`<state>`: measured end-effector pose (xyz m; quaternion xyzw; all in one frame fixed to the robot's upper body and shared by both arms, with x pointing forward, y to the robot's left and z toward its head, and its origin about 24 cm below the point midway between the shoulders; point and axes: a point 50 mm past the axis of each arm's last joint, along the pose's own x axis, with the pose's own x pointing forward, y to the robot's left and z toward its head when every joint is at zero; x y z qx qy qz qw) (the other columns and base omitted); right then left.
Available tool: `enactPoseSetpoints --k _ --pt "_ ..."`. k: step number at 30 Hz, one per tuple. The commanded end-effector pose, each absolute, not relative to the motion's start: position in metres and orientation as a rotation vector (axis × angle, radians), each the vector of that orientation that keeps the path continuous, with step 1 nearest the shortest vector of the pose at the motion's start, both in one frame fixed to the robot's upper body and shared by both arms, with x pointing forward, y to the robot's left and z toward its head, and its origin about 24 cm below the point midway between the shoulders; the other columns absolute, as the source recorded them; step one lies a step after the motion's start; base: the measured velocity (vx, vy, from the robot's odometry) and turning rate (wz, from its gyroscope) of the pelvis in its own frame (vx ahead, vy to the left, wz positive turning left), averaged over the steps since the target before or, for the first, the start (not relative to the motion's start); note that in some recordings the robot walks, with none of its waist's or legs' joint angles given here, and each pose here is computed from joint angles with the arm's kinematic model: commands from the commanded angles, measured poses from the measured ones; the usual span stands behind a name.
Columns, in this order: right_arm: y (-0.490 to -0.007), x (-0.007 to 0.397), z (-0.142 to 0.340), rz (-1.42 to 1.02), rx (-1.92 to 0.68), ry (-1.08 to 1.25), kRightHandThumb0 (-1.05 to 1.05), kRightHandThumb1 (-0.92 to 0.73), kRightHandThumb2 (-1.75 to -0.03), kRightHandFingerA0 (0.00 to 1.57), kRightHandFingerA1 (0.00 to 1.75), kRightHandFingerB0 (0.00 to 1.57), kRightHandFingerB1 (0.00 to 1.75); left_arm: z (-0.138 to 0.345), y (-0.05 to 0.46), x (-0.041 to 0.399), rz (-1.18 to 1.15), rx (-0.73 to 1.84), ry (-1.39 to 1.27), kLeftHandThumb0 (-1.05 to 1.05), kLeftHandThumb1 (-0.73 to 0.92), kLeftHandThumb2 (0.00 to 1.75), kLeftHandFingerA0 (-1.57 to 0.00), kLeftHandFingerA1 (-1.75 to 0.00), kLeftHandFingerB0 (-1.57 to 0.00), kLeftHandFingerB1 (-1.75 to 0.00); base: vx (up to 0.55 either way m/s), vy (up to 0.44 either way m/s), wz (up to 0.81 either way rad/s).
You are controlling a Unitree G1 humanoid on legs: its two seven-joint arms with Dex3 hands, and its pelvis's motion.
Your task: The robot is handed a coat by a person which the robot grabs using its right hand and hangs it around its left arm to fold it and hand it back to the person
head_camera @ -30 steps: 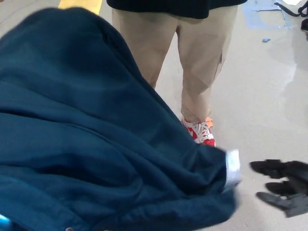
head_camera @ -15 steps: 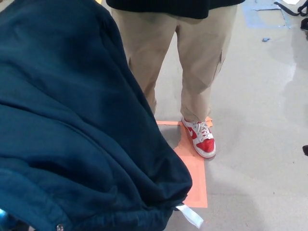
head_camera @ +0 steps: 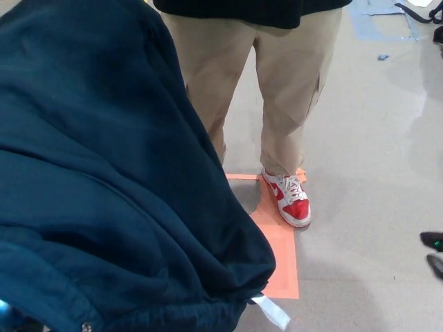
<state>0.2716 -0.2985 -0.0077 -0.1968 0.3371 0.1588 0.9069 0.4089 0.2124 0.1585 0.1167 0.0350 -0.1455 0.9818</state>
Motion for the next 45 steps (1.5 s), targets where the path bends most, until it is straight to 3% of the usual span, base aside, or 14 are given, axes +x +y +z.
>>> enactPoseSetpoints --k 1,3,4,7,8,10,11,14,23,33,34,42,43,45 --pt "-0.285 0.23 -0.079 -0.03 -0.426 0.8 -0.59 -0.78 -0.66 0.1 0.27 0.08 0.21 0.171 0.205 0.405 -0.388 0.222 -0.053 -0.83 0.72 0.83 -0.11 -0.3 -0.06 -0.21 0.0 0.0 0.0" --pt "-0.282 0.216 -0.093 -0.064 -0.408 0.861 -0.34 -0.53 -1.05 0.0 0.47 0.0 0.47 0.175 0.202 0.405 -0.41 0.216 -0.06 -0.84 0.72 0.83 -0.1 -0.28 -0.06 -0.21 0.0 0.0 0.0" --pt "-0.281 0.213 -0.096 -0.066 -0.43 0.884 -0.69 -0.67 -0.84 0.18 0.39 0.12 0.36 0.176 0.202 0.404 -0.414 0.21 -0.062 -0.84 0.71 0.83 -0.1 -0.28 -0.06 -0.2 0.0 0.0 0.0" --pt "-0.284 0.208 -0.1 -0.036 -0.663 0.937 -0.71 -0.68 -0.9 0.25 0.43 0.09 0.37 0.178 0.201 0.403 -0.432 0.21 -0.076 -0.77 0.86 0.66 -0.1 -0.26 -0.05 -0.24 0.0 0.0 0.0" --pt "-0.285 0.207 -0.1 -0.033 -0.684 0.94 -0.72 -0.69 -0.9 0.21 0.42 0.09 0.37 0.179 0.2 0.402 -0.434 0.213 -0.08 -0.86 0.73 1.04 -0.09 -0.29 -0.08 -0.19 0.0 0.0 0.0" --pt "-0.288 0.201 -0.102 -0.008 -0.753 0.959 -0.7 -0.82 -0.65 0.17 0.29 0.1 0.24 0.179 0.197 0.403 -0.438 0.213 -0.075 -0.88 0.73 1.05 -0.09 -0.28 -0.09 -0.19 0.0 0.0 0.0" --pt "-0.29 0.197 -0.104 0.013 -0.781 0.976 -0.73 -0.66 -0.99 0.06 0.42 0.01 0.3 0.178 0.196 0.403 -0.439 0.207 -0.072 -0.78 0.86 0.66 -0.09 -0.26 -0.05 -0.24 0.0 0.0 0.0" --pt "-0.292 0.191 -0.107 0.069 -0.757 1.045 -0.8 -0.68 -0.96 0.08 0.28 0.08 0.2 0.177 0.196 0.401 -0.444 0.205 -0.072 -0.88 0.73 1.05 -0.1 -0.3 -0.09 -0.21 0.0 0.0 0.0" --pt "-0.293 0.189 -0.108 0.124 -0.768 1.077 -0.83 -0.71 -0.99 0.06 0.2 0.06 0.15 0.176 0.196 0.398 -0.451 0.221 -0.071 -0.88 0.74 1.06 -0.08 -0.28 -0.08 -0.18 0.0 0.0 0.0" --pt "-0.294 0.187 -0.109 0.141 -0.751 1.092 -0.8 -0.71 -0.99 0.05 0.2 0.05 0.17 0.173 0.197 0.397 -0.451 0.233 -0.053 -0.88 0.74 1.06 -0.09 -0.28 -0.09 -0.2 0.0 0.0 0.0" --pt "-0.294 0.188 -0.108 0.149 -0.76 1.089 -0.81 -0.71 -1.0 0.04 0.19 0.04 0.16 0.173 0.196 0.397 -0.449 0.222 -0.059 -0.78 0.87 0.66 -0.09 -0.26 -0.05 -0.24 0.0 0.0 0.0" --pt "-0.295 0.188 -0.108 0.153 -0.761 1.097 -0.79 -0.72 -1.01 0.02 0.18 0.02 0.16 0.171 0.197 0.396 -0.45 0.217 -0.071 -0.78 0.87 0.66 -0.1 -0.27 -0.05 -0.24 0.0 0.0 0.0" --pt "-0.295 0.188 -0.108 0.154 -0.763 1.095 -0.79 -0.72 -1.0 0.04 0.19 0.03 0.16 0.17 0.198 0.396 -0.448 0.213 -0.069 -0.83 0.72 0.84 -0.1 -0.3 -0.05 -0.2 0.0 0.0 0.0" --pt "-0.295 0.188 -0.108 0.153 -0.758 1.095 -0.79 -0.72 -1.0 0.03 0.19 0.03 0.16 0.169 0.198 0.395 -0.448 0.21 -0.073 -0.77 0.86 0.66 -0.11 -0.27 -0.05 -0.24 0.0 0.0 0.0"
